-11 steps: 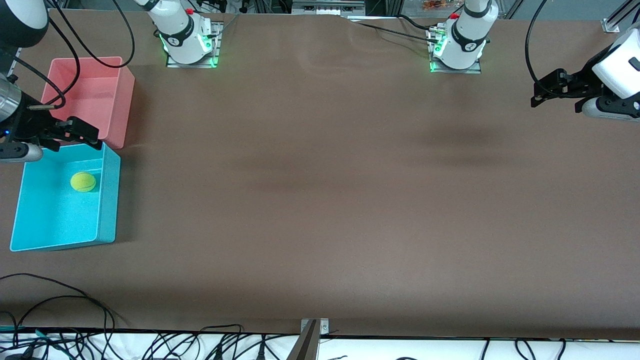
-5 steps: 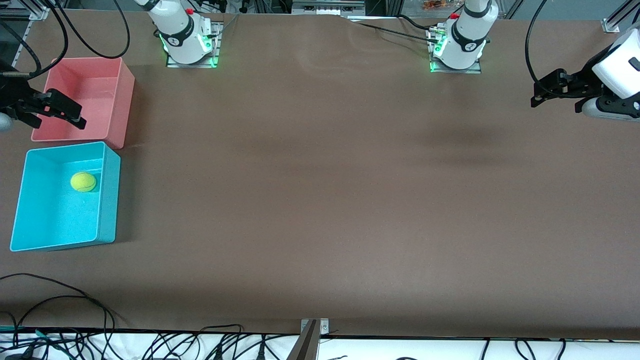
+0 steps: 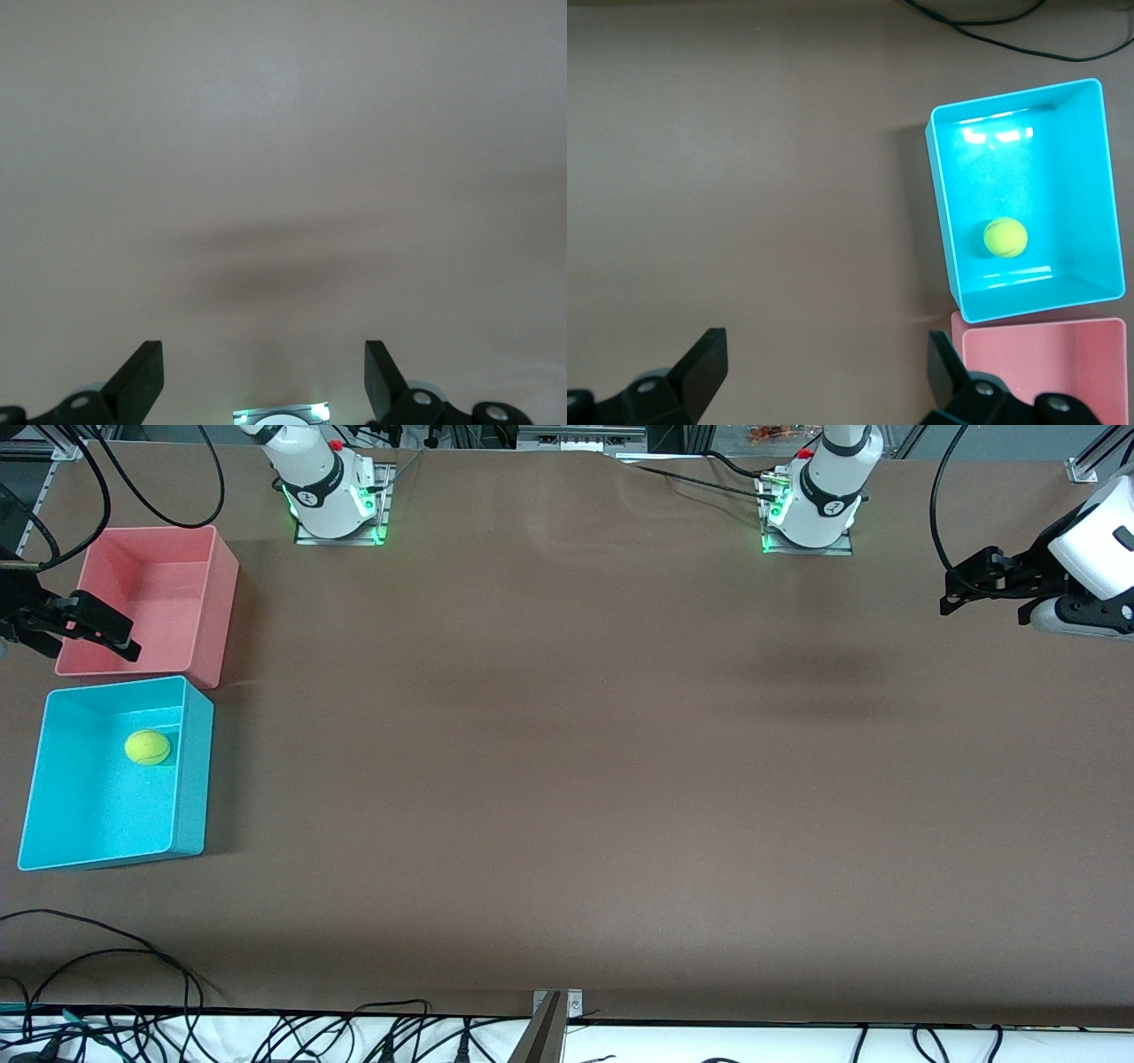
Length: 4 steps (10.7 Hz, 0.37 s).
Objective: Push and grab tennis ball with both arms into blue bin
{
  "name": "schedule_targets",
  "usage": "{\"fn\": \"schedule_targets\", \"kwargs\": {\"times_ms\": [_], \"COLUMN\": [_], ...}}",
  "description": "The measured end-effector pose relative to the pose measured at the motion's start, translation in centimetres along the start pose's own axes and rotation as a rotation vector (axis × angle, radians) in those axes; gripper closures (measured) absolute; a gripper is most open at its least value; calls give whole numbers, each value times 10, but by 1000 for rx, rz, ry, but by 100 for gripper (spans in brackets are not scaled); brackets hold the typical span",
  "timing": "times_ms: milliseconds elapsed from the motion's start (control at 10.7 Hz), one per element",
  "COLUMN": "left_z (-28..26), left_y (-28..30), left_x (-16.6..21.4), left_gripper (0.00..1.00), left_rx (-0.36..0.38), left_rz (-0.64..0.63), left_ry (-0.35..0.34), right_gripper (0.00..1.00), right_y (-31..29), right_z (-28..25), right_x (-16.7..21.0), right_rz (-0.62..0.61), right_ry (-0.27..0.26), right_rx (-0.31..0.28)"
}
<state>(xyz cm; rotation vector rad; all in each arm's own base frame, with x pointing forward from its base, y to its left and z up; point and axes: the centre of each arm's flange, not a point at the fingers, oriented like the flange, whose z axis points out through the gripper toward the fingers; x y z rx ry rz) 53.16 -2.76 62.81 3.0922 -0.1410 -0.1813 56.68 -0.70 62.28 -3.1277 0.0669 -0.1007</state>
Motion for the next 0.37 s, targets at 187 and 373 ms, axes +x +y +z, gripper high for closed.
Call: {"fn": "schedule_targets", "kwargs": {"times_ms": [187,373], "left_z": [0,0], "left_y": [1,2], "left_x": [0,0], "left_gripper": [0,0], "left_rx": [0,1], "left_rz": [2,4], "left_ry": [0,1], "right_gripper": [0,0], "right_y": [0,0], "right_z": [0,0], "right_x": [0,0], "right_rz": [-2,-2], "right_ry": [0,0], "right_rx": [0,0]}}
